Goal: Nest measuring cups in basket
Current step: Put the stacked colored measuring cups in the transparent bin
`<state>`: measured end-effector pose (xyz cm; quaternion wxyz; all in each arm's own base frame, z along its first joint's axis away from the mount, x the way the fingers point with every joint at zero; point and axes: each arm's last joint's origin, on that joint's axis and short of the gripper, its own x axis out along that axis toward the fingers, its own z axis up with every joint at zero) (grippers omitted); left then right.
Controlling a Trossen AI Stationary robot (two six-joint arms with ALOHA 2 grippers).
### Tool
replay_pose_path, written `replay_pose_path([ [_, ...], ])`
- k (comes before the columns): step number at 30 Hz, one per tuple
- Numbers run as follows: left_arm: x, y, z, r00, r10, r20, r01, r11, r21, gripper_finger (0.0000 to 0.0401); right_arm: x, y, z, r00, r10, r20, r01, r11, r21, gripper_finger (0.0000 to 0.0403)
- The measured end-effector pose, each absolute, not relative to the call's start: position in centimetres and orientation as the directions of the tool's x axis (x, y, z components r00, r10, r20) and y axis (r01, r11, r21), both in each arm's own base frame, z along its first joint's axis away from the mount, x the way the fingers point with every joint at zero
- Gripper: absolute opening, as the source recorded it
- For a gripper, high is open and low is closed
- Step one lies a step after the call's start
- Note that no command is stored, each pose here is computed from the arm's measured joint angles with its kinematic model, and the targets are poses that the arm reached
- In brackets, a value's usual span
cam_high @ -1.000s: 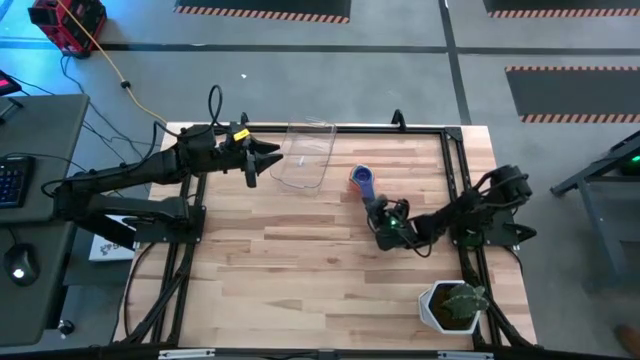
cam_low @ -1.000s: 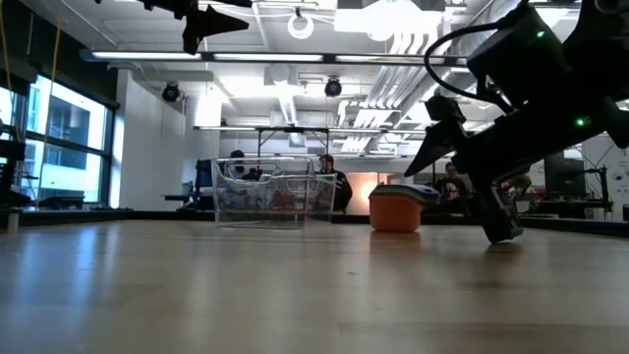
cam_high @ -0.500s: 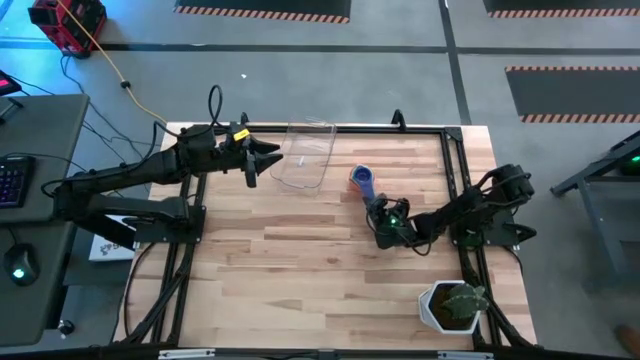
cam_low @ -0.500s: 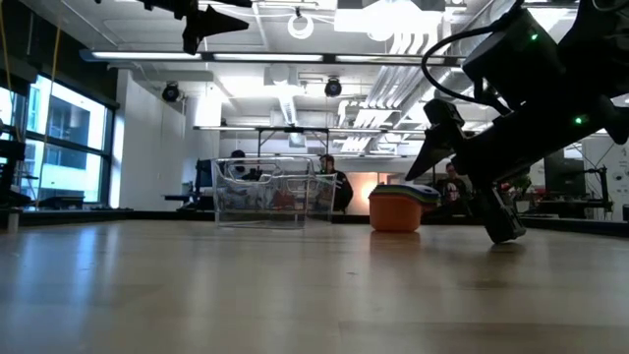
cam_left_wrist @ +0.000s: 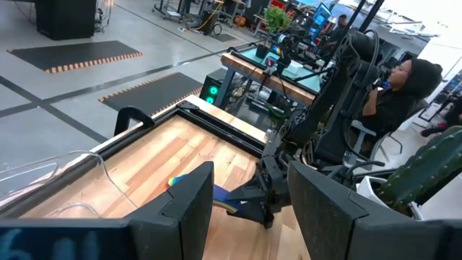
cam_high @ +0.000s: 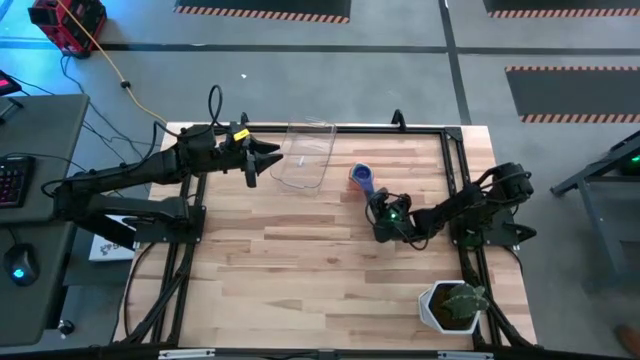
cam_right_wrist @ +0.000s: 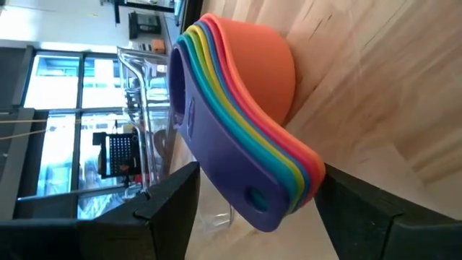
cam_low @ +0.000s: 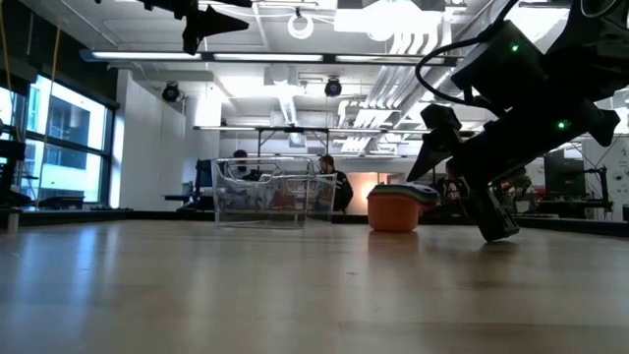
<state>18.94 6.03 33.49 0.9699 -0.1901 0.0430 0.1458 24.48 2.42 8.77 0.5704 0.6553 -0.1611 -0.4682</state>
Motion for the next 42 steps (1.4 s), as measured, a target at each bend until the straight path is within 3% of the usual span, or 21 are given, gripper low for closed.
replay_pose_path([
  [4,18.94,6.03,33.49,0.954,0.266,-0.139,-0.299,0.885,-0.356,0.017,24.46,2.4,8.76,0.509,-0.746,-0.43,0.319,-0.301,0.899,0.0228],
  [10,18.94,6.03,33.49,0.954,0.266,-0.139,-0.299,0.884,-0.358,0.017,24.47,2.38,8.78,0.504,-0.758,-0.415,0.308,-0.291,0.906,0.0133],
  [13,18.94,6.03,33.49,0.954,0.266,-0.139,-0.299,0.884,-0.358,0.017,24.45,2.32,8.85,0.491,-0.779,-0.392,0.297,-0.273,0.915,0.0106],
  [25,18.94,6.03,33.49,0.954,0.266,-0.139,-0.299,0.884,-0.358,0.017,24.67,2.4,9.0,0.514,-0.761,-0.396,0.295,-0.276,0.915,0.007],
  [42,18.94,6.03,33.48,0.954,0.266,-0.139,-0.299,0.885,-0.358,0.017,25.07,2.55,9.26,0.556,-0.729,-0.4,0.31,-0.264,0.913,0.0069],
])
